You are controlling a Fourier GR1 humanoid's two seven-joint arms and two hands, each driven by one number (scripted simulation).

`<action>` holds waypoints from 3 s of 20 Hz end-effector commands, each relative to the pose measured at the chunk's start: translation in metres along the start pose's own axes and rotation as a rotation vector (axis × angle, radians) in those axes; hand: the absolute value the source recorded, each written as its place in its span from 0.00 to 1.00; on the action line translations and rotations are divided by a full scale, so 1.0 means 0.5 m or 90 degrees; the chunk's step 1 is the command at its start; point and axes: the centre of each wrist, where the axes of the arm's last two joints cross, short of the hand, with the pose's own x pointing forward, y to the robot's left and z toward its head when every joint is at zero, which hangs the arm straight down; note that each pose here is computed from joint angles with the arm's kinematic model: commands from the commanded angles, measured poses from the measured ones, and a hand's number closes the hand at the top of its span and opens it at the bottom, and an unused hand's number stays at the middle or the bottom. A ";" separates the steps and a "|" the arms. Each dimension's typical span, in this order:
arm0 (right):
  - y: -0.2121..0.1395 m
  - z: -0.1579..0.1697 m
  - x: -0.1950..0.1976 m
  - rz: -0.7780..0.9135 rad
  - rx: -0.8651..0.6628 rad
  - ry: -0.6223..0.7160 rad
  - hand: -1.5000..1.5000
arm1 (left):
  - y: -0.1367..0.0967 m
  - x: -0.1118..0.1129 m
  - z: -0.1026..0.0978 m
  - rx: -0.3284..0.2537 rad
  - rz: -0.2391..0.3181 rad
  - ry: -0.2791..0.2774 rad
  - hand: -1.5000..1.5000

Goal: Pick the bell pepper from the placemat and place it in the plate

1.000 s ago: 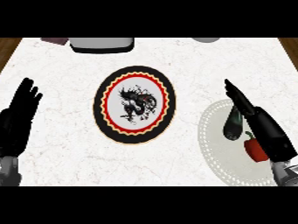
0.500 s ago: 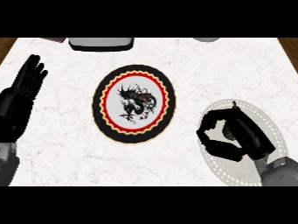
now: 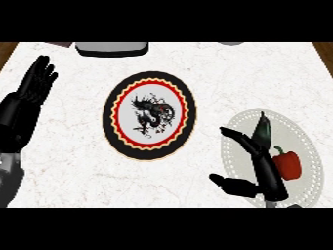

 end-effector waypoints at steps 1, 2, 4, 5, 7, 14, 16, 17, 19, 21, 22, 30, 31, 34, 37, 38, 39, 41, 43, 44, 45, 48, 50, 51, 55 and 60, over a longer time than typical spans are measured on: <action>-0.060 0.027 -0.007 0.010 -0.060 -0.060 0.00 | 0.013 -0.005 -0.005 -0.006 -0.004 -0.003 0.50; -0.074 -0.013 0.007 0.013 -0.062 -0.062 0.00 | -0.011 0.009 -0.055 -0.004 -0.007 -0.005 0.50; -0.118 0.006 0.068 0.087 -0.046 -0.059 0.00 | -0.019 0.012 -0.011 -0.008 0.001 0.007 0.50; -0.090 0.009 0.086 0.102 -0.050 -0.038 0.00 | 0.000 0.009 -0.009 -0.004 -0.006 -0.005 0.50; -0.181 -0.009 0.091 0.208 -0.024 0.006 0.00 | 0.008 0.021 -0.021 -0.004 -0.001 0.002 0.50; -0.253 -0.024 0.142 0.429 0.114 0.244 0.00 | 0.004 0.001 -0.015 0.001 -0.018 -0.001 0.50; -0.245 -0.024 0.159 0.467 0.163 0.299 0.00 | -0.010 0.018 -0.016 -0.011 -0.004 -0.006 0.50; -0.241 -0.015 0.179 0.482 0.201 0.318 0.00 | 0.004 0.012 -0.015 0.004 -0.006 -0.004 0.50; -0.245 -0.034 0.186 0.495 0.251 0.378 0.00 | -0.012 0.004 -0.013 -0.016 -0.011 0.001 0.50; -0.201 -0.036 0.205 0.512 0.289 0.404 0.00 | -0.013 -0.002 -0.027 -0.018 -0.007 -0.004 0.50; -0.217 -0.056 0.218 0.495 0.279 0.419 0.00 | 0.021 -0.032 -0.011 -0.009 -0.014 -0.002 0.50; -0.213 -0.078 0.160 0.529 0.270 0.466 0.00 | 0.025 0.012 -0.048 -0.011 0.000 -0.007 0.50; -0.176 -0.089 0.149 0.546 0.265 0.472 0.00 | 0.008 0.022 -0.045 -0.014 -0.005 -0.007 0.50; -0.232 -0.054 0.118 0.584 0.270 0.517 0.00 | 0.030 0.001 -0.006 -0.018 0.002 0.003 0.50; -0.206 -0.092 0.152 0.586 0.282 0.540 0.00 | -0.007 -0.010 -0.024 -0.008 0.001 0.005 0.50; -0.231 -0.069 0.095 0.584 0.282 0.543 0.00 | -0.008 0.029 -0.031 -0.017 -0.005 -0.009 0.50; -0.214 -0.060 0.103 0.595 0.283 0.555 0.00 | 0.001 0.016 -0.038 -0.015 -0.008 -0.006 0.50; -0.207 -0.109 0.090 0.577 0.277 0.558 0.00 | -0.017 0.011 -0.023 -0.016 0.005 0.002 0.50; -0.213 -0.077 0.041 0.581 0.295 0.559 0.00 | 0.005 -0.001 -0.020 -0.014 0.001 -0.002 0.50; -0.167 -0.084 0.054 0.572 0.288 0.553 0.00 | 0.018 0.012 0.003 -0.020 -0.005 0.001 0.50; -0.201 -0.066 0.042 0.571 0.309 0.559 0.00 | 0.027 -0.017 0.022 -0.015 -0.009 0.000 0.50; -0.199 -0.044 0.012 0.561 0.327 0.560 0.00 | -0.015 0.015 -0.056 -0.005 0.008 0.000 0.50; -0.215 -0.027 0.009 0.555 0.324 0.562 0.00 | 0.031 -0.038 -0.010 -0.009 0.003 -0.002 0.50; -0.175 -0.017 -0.002 0.564 0.333 0.576 0.00 | 0.012 -0.002 -0.027 -0.002 -0.014 -0.003 0.50; -0.194 -0.031 -0.045 0.595 0.333 0.602 0.00 | 0.004 0.029 0.001 -0.013 -0.007 -0.007 0.50; -0.139 -0.044 -0.061 0.570 0.311 0.549 1.00 | 0.007 0.019 -0.022 -0.004 0.001 0.001 0.50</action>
